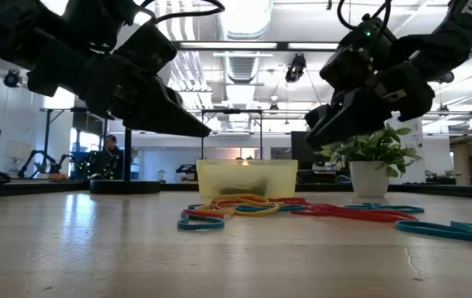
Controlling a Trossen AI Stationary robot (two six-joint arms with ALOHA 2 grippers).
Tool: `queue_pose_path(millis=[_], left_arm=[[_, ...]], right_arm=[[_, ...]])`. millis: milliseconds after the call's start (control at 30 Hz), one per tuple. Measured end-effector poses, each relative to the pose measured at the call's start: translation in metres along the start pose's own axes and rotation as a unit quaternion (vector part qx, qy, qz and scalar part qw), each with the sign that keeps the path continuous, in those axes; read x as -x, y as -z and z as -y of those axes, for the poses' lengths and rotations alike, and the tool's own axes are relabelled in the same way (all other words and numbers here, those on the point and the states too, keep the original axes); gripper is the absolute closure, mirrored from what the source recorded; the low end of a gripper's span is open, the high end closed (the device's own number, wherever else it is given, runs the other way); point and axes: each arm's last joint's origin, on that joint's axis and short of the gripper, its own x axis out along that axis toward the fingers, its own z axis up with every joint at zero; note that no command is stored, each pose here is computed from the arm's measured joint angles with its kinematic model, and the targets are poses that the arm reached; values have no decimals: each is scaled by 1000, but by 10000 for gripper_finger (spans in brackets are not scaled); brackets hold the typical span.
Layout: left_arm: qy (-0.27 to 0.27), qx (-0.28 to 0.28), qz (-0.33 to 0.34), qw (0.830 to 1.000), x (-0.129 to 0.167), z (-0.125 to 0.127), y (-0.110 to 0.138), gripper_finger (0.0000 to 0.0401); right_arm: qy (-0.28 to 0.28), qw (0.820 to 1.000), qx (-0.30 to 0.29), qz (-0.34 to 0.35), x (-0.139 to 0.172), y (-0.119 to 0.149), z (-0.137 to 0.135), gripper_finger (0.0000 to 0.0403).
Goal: Pick and place rubber bands into bin
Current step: Put the red rubber band into the yellow bin
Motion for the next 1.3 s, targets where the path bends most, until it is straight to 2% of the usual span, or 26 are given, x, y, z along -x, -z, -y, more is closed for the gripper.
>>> queue_pose_path(millis=[233,433,800,1300], left_arm=[[-2,0,0,1000,0,0,0,280],[-3,1,0,1000,0,0,0,280],[-3,3,-2,1000,0,0,1,280],[-4,2,-6,1000,0,0,2,280]], right_arm=[[-28,999,13,-9,-24,3,-8,302],[-34,999,3,-22,-46,-2,-3,314],[13,995,-74,-69,-69,-4,7,333],[54,992,-62,-92,-76,-2,-3,330]])
